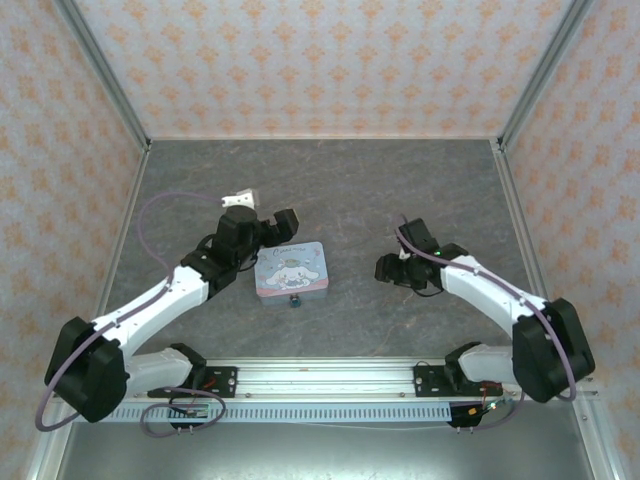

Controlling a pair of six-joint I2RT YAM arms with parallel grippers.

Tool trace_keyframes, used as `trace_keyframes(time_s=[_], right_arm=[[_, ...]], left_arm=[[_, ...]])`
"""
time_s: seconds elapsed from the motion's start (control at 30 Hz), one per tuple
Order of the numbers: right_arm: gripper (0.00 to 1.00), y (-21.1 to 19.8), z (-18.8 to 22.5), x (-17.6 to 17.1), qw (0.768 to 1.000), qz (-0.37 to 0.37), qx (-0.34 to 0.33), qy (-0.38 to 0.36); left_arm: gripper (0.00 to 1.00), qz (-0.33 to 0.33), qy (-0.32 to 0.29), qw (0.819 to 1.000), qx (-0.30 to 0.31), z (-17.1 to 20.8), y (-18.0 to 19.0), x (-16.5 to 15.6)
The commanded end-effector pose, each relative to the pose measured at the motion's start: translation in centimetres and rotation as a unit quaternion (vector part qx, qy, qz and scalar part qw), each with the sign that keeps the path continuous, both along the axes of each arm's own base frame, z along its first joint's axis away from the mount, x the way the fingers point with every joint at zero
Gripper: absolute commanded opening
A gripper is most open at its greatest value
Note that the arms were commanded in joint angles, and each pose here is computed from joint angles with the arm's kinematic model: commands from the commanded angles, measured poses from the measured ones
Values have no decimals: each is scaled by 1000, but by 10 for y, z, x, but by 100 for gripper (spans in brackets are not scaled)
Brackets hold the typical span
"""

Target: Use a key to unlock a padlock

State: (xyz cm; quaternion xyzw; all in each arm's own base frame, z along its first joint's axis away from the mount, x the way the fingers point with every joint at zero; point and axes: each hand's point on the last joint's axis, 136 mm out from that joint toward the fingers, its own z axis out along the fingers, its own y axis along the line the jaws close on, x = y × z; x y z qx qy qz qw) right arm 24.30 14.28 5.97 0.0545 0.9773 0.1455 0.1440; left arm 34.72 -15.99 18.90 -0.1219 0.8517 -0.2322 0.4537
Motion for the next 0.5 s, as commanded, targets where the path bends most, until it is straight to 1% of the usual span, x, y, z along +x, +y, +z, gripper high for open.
trace_keyframes(time_s=[0.0,0.13,0.33,0.47], right_arm=[[54,0,-3,2,999,2,-37,13],[48,1,-10,7,997,10,-75,15],[41,2,-17,14,993,20,-112,15],[36,3,-21,17,992,27,-124,20]], left_arm=[[100,-2,-26,999,-23,23,-12,9],[100,-4,-21,1000,-22,20,-16,10],[100,-3,-22,1000,-21,21,-15,9],[100,1,-20,1000,-17,19,-13,8]])
